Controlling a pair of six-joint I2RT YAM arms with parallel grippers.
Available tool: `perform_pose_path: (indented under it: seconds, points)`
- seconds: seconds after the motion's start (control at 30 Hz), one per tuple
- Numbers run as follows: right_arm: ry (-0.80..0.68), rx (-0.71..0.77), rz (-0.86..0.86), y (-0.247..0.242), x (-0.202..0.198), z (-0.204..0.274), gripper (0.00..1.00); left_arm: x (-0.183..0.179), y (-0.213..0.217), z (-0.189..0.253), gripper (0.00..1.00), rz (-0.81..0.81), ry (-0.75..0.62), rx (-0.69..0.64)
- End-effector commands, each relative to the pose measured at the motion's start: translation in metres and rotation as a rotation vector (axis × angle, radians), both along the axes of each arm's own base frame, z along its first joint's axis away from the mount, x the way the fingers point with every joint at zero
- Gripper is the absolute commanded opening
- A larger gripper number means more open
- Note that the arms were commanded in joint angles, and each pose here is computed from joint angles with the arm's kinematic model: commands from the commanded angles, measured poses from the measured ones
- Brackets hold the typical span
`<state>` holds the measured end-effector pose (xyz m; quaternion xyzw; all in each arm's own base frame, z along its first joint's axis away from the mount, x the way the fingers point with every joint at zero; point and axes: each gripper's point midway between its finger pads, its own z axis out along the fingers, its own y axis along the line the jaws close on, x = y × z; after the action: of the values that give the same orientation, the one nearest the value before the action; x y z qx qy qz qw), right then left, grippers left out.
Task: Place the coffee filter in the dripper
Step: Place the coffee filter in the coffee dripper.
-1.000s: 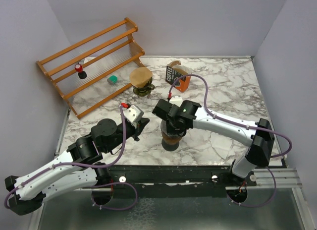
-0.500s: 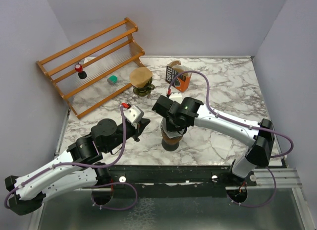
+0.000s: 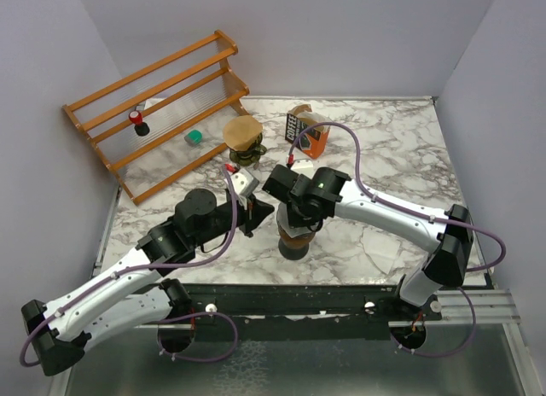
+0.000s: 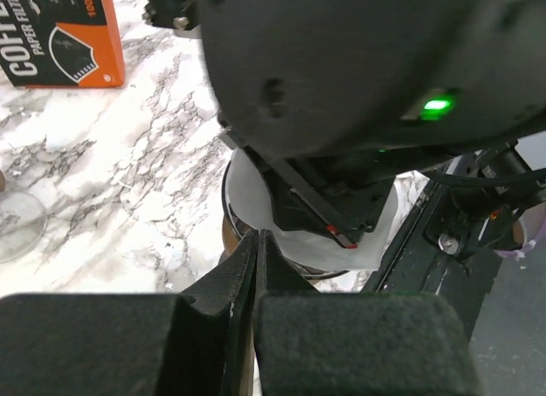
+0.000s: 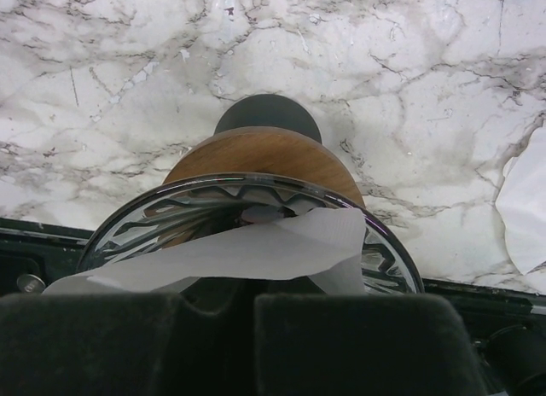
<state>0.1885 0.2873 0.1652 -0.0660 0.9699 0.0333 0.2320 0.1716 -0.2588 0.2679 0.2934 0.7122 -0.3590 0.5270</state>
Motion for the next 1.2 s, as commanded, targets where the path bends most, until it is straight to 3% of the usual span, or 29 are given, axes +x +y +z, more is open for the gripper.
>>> perform_pose_path:
  seconds: [0.0,0.63,1.17]
  points:
    - [-0.050,0.029,0.022,-0.001,0.002,0.018,0.01,-0.003,-0.009,0.009,0.00,-0.059,0.045,-0.092]
    - [-0.105,0.158,0.080,0.004,0.000,0.046,0.01,0.001,-0.027,-0.017,0.00,-0.105,0.131,-0.044]
    - [-0.083,0.114,0.059,-0.008,-0.005,0.016,0.01,0.009,-0.025,-0.045,0.00,-0.060,0.194,0.048]
